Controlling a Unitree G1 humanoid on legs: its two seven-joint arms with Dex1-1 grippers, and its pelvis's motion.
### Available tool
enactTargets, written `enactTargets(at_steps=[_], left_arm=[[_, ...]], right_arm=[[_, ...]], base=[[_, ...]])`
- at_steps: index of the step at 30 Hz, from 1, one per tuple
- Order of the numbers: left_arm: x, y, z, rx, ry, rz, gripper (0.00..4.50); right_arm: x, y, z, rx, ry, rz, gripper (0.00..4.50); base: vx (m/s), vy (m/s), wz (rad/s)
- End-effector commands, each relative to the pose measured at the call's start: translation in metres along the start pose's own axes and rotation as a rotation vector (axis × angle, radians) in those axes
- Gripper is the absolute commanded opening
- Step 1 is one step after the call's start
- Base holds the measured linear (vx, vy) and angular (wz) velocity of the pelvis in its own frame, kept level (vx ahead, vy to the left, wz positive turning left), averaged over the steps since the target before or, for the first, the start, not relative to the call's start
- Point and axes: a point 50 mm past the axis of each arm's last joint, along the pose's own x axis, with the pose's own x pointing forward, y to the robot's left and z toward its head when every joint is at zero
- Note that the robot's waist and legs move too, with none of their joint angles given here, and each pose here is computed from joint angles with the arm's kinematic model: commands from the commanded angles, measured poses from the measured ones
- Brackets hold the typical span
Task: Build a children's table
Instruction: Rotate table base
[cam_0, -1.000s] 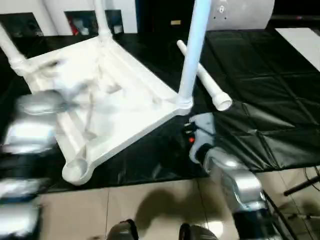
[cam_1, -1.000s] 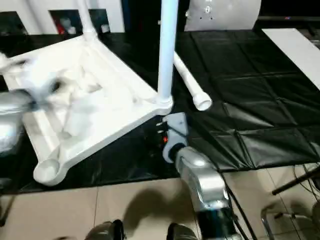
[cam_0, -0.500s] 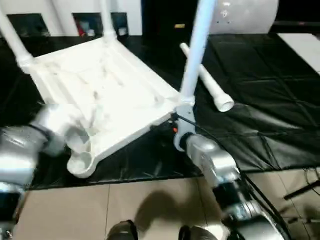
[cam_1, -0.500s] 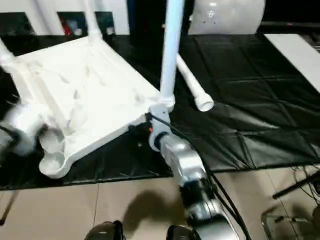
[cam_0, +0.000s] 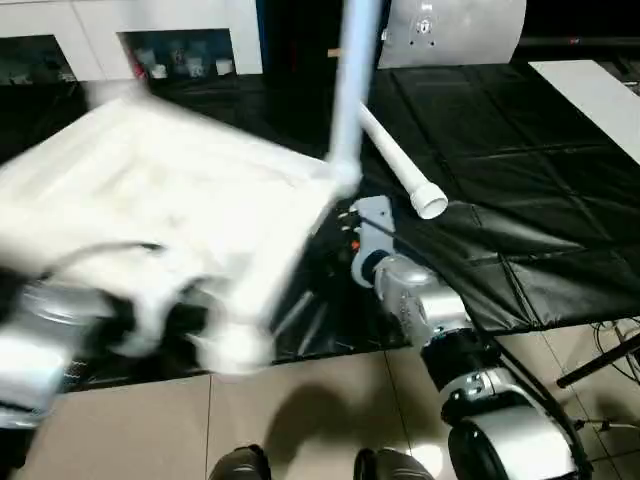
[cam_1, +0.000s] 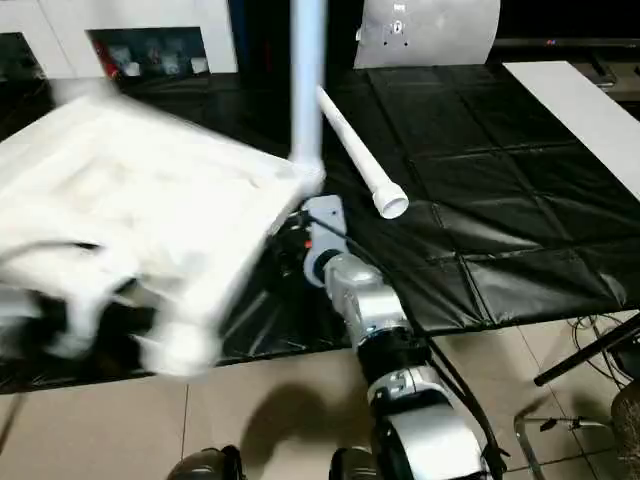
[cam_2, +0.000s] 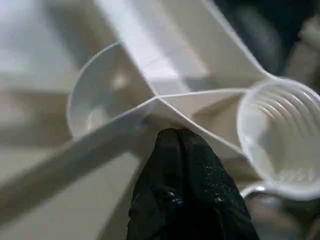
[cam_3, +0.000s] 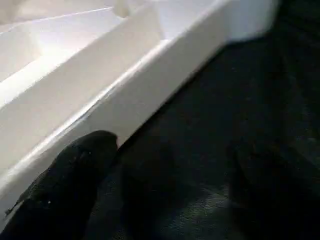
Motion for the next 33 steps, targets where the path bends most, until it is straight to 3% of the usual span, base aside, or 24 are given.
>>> enactTargets(at_steps=[1,4,8,14,15,16,18,21,23,26,27,28,31,33], left_arm=[[0.016,-0.005,0.021,0.074,-0.085,-0.009,0.09],[0.022,0.03,0.031,0.095,-0.124,0.28,0.09],[0.019,0.057,0.038,0.148,-0.134,0.469,0.09],[0.018,0.068,0.04,0.217,-0.181,0.535,0.09],[0.019,0.067,0.045,0.213,-0.265,0.523,0.09],[0.019,0.067,0.045,0.213,-0.265,0.523,0.09],[0.019,0.059,0.053,0.141,-0.396,0.487,0.09],[0.016,0.046,0.058,-0.003,-0.582,0.485,0.36],[0.013,0.039,0.056,-0.135,-0.685,0.558,0.45],[0.012,0.017,0.044,-0.243,-0.736,0.636,0.8],[0.012,0.017,0.044,-0.243,-0.736,0.636,0.8],[0.01,0.003,0.041,-0.244,-0.763,0.673,0.83],[0.006,-0.016,0.037,-0.241,-0.774,0.749,1.05],[0.006,-0.02,0.035,-0.245,-0.764,0.764,1.05]], right_arm=[[0.007,0.025,0.001,-0.006,0.005,0.095,4.5],[0.006,0.018,0.001,0.004,-0.009,0.042,4.5],[0.003,0.001,0.004,0.02,-0.054,-0.052,4.5],[-0.009,-0.019,0.014,0.017,-0.137,-0.153,4.5],[-0.017,-0.026,0.023,0.022,-0.192,-0.176,4.5],[-0.017,-0.026,0.023,0.022,-0.192,-0.176,4.5],[-0.027,-0.03,0.029,0.0,-0.23,-0.172,4.5],[-0.046,-0.029,0.035,-0.061,-0.299,-0.142,4.5],[-0.059,-0.027,0.034,-0.099,-0.285,-0.16,4.5],[-0.08,-0.019,0.025,-0.098,-0.211,-0.203,4.5],[-0.08,-0.019,0.025,-0.098,-0.211,-0.203,4.5],[-0.093,-0.013,0.02,-0.1,-0.188,-0.173,4.5],[-0.113,-0.005,0.014,-0.108,-0.197,-0.11,4.5],[-0.117,-0.004,0.012,-0.095,-0.192,-0.109,4.5]], base=[[0.0,0.0,0.0],[0.0,0.0,0.0],[0.0,0.0,0.0],[0.0,0.0,0.0],[0.0,0.0,0.0],[0.0,0.0,0.0],[0.0,0.0,0.0],[0.0,0.0,0.0],[0.0,0.0,0.0],[0.0,0.0,0.0],[0.0,0.0,0.0],[0.0,0.0,0.0],[0.0,0.0,0.0],[0.0,0.0,0.0]])
